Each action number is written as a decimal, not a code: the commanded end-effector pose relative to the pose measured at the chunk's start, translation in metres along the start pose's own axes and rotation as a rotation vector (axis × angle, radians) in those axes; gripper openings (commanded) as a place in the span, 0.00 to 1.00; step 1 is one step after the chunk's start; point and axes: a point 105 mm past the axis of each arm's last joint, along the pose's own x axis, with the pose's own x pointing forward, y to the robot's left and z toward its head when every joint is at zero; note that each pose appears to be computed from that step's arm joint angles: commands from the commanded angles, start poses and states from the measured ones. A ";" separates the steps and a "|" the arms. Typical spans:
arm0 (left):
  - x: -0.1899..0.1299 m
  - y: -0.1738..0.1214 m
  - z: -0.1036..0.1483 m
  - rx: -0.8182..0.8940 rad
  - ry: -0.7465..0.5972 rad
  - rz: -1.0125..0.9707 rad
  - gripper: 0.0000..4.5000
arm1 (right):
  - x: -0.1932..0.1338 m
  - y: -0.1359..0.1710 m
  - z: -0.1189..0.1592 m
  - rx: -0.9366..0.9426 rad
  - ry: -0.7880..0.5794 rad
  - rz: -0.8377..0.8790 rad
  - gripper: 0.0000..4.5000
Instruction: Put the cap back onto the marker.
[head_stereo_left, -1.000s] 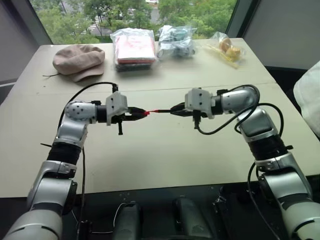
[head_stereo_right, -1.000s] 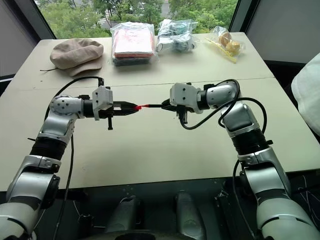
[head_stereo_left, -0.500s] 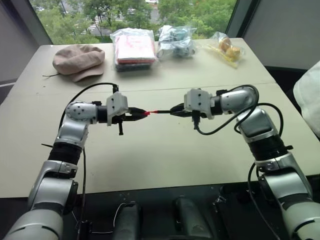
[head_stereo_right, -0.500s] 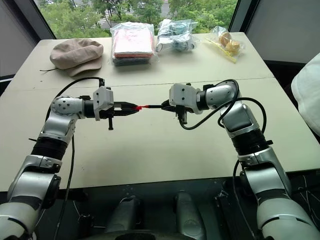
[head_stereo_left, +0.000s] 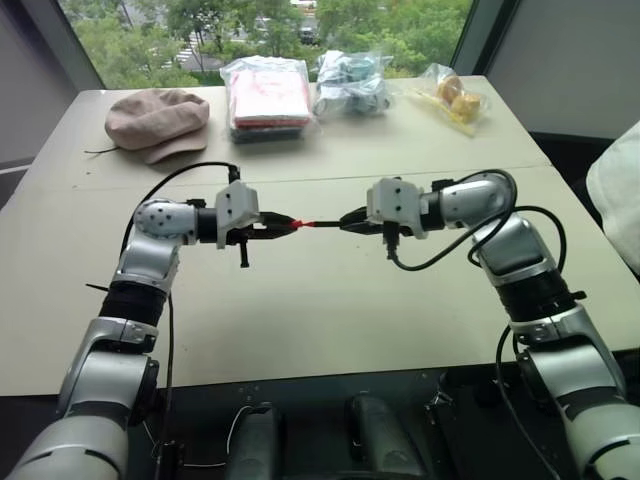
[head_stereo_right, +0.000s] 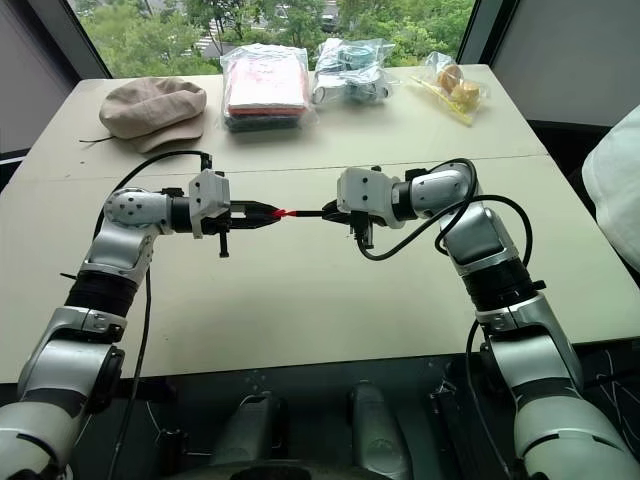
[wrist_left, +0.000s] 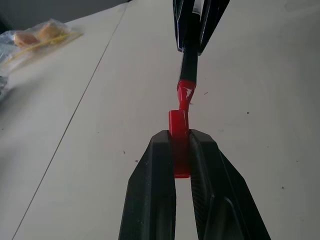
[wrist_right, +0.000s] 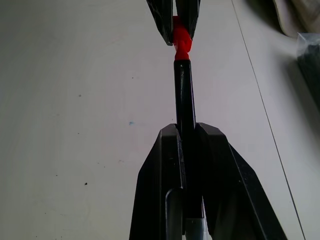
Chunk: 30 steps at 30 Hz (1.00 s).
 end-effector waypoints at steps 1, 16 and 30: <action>0.006 0.004 0.016 0.052 -0.034 -0.010 0.00 | 0.008 0.005 0.026 -0.098 -0.069 0.037 0.00; 0.012 -0.010 0.011 0.066 0.010 -0.113 0.00 | 0.022 0.006 0.033 -0.191 -0.053 0.088 0.00; 0.014 -0.012 0.011 0.179 0.017 -0.097 0.00 | 0.027 0.010 0.027 -0.111 -0.044 0.131 0.00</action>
